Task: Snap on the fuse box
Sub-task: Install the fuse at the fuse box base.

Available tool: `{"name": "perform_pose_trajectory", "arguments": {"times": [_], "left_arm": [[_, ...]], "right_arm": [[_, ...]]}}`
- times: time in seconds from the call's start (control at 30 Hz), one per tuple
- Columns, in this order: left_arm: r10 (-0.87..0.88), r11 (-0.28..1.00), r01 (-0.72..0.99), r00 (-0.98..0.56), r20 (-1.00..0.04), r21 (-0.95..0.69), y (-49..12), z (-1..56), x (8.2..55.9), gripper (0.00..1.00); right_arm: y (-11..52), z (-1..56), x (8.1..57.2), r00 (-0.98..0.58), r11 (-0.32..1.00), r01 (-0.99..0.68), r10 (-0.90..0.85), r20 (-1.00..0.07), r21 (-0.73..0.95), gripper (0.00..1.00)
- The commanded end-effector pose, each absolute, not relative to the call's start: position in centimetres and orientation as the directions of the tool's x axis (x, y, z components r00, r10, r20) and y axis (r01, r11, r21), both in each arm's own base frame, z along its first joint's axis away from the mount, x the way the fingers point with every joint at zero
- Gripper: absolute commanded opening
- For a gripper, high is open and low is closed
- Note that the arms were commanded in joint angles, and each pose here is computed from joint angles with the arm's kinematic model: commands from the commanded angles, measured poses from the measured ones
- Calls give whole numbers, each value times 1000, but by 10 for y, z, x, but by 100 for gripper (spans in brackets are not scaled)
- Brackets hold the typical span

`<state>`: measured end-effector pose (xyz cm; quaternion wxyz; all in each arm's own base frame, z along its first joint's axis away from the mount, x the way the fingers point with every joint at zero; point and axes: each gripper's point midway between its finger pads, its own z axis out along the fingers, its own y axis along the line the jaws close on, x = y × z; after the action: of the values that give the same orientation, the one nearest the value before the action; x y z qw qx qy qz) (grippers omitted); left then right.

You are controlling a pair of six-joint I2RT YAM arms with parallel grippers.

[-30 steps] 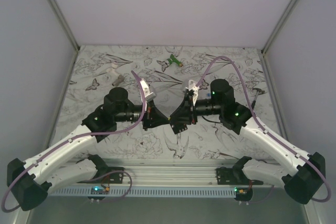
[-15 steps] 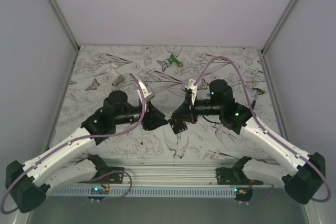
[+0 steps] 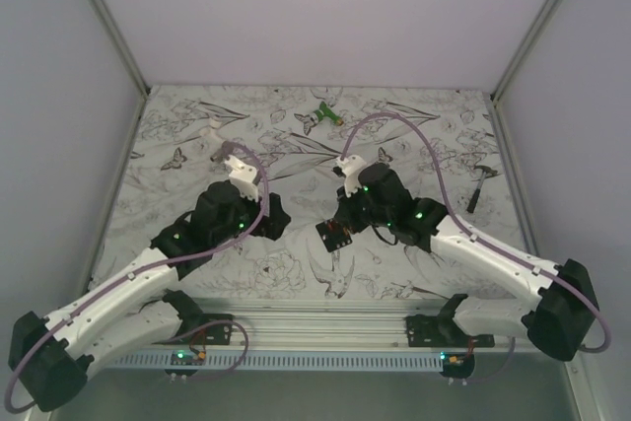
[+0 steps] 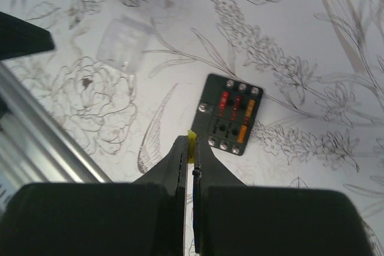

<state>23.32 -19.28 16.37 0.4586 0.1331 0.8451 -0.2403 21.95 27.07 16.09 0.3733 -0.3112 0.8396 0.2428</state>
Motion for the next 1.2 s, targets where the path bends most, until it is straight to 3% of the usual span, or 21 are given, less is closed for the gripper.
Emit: {"name": "perform_pose_trajectory", "arguments": {"times": [0.0, 0.13, 0.47, 1.17], "left_arm": [[-47, 932, 269, -576, -816, -243, -159, 144, 246, 93], [-105, 950, 167, -623, -775, -263, -141, 130, 251, 99], [-199, 952, 39, -674, -712, -303, -122, 114, 255, 100], [-218, 946, 23, -694, -686, -325, -123, 110, 256, 100]], "right_arm": [[253, 139, 234, -580, 823, -561, -317, -750, 86, 0], [255, 117, 236, -598, 850, -526, -341, -725, 34, 0], [263, 71, 238, -619, 873, -487, -376, -689, -39, 0], [259, 48, 244, -638, 907, -417, -343, -690, -65, 0]]}}
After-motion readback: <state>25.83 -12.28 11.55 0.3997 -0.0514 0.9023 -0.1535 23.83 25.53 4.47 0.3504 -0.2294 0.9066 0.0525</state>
